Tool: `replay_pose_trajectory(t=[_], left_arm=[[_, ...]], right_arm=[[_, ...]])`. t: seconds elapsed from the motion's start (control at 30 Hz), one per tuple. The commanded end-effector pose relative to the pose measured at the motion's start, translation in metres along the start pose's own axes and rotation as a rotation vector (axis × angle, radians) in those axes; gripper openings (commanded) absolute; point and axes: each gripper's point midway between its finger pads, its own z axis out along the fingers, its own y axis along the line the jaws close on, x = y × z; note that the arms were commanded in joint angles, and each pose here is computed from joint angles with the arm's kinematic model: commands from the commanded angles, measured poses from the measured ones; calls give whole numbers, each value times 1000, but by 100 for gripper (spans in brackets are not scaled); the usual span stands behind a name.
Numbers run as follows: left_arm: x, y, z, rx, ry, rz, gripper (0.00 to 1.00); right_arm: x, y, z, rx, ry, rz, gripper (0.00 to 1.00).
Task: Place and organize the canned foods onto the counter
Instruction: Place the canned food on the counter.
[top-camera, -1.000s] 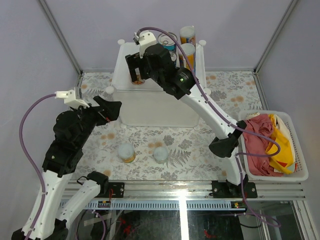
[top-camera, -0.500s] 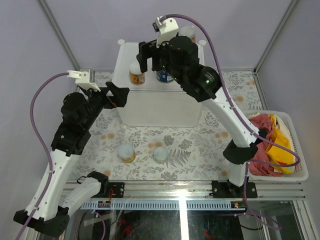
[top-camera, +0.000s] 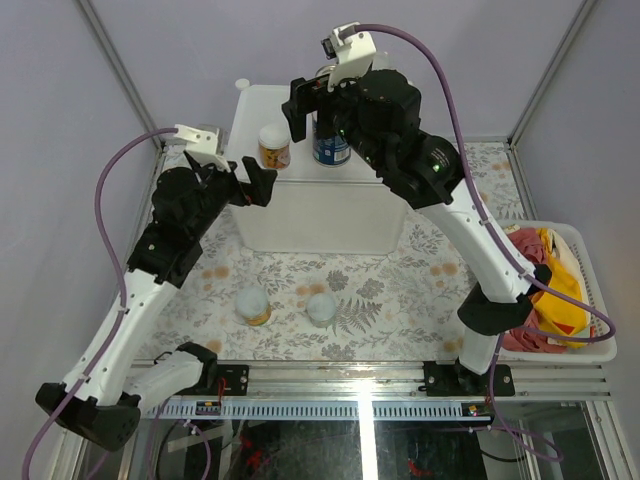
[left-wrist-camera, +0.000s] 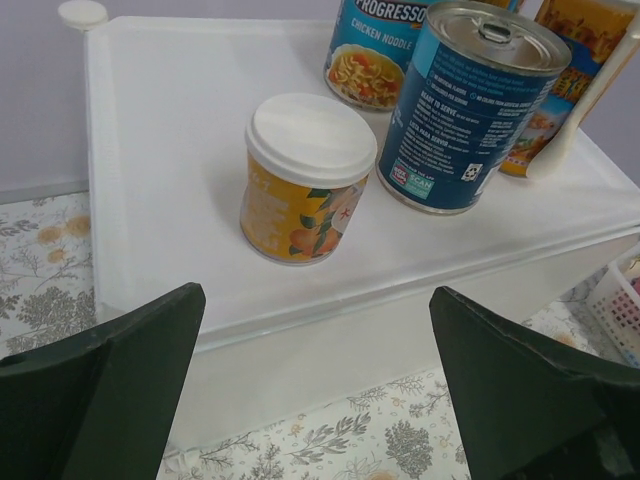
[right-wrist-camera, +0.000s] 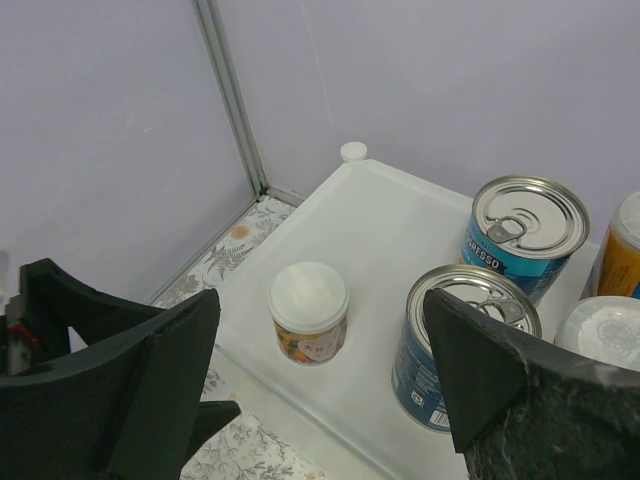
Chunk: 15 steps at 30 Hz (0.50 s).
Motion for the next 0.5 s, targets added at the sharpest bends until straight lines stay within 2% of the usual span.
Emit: replay_pose_trajectory(t=[0.0,0.47], left_arm=[[-20,-8,14,23,-83,71,94],[-13,-3,54,-90,-100,117,95]], right_arm=[[-39,-6,-23,-13,-100,-2,89],[-46,-6,-36,-37,-118,-8,89]])
